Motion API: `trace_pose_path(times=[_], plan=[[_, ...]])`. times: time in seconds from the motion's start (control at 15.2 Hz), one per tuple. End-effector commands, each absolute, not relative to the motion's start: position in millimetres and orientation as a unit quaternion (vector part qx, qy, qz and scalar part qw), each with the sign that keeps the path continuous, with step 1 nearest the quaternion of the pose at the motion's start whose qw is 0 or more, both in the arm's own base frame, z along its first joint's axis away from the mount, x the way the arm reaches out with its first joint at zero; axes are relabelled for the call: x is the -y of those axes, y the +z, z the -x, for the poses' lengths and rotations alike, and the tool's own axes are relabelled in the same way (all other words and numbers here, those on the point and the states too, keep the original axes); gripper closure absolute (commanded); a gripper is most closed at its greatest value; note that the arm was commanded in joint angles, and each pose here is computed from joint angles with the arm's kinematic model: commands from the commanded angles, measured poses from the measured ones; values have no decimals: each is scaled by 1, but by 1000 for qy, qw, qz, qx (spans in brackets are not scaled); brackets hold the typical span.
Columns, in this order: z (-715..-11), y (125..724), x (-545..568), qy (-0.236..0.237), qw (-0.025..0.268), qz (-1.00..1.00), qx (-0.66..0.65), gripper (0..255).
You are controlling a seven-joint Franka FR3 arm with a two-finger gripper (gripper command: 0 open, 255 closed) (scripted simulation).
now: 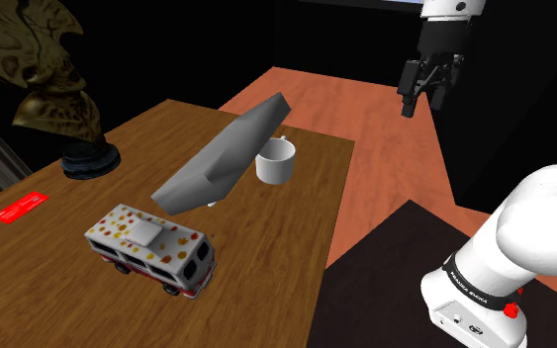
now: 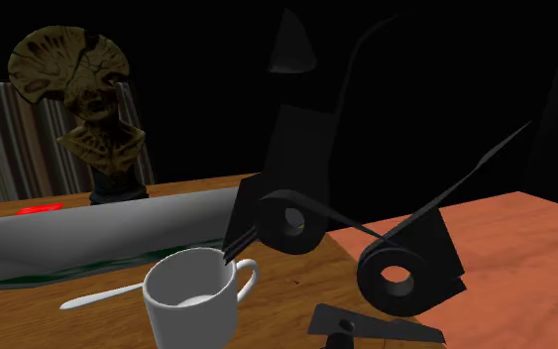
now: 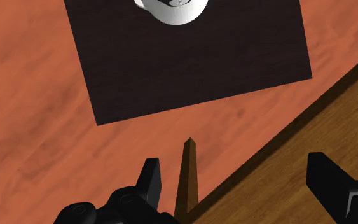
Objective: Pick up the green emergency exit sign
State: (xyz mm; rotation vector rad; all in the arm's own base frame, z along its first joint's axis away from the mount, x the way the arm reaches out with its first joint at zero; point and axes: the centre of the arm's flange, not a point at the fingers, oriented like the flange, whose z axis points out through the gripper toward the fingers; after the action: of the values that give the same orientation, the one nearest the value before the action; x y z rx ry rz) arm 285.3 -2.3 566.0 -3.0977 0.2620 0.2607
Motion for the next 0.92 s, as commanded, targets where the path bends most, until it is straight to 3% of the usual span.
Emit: trace_pose_path(times=[0.0, 0.86], plan=[[-285, 566, 2, 84, 11, 993, -84, 0], [-340, 507, -86, 44, 186, 951, -242, 0]])
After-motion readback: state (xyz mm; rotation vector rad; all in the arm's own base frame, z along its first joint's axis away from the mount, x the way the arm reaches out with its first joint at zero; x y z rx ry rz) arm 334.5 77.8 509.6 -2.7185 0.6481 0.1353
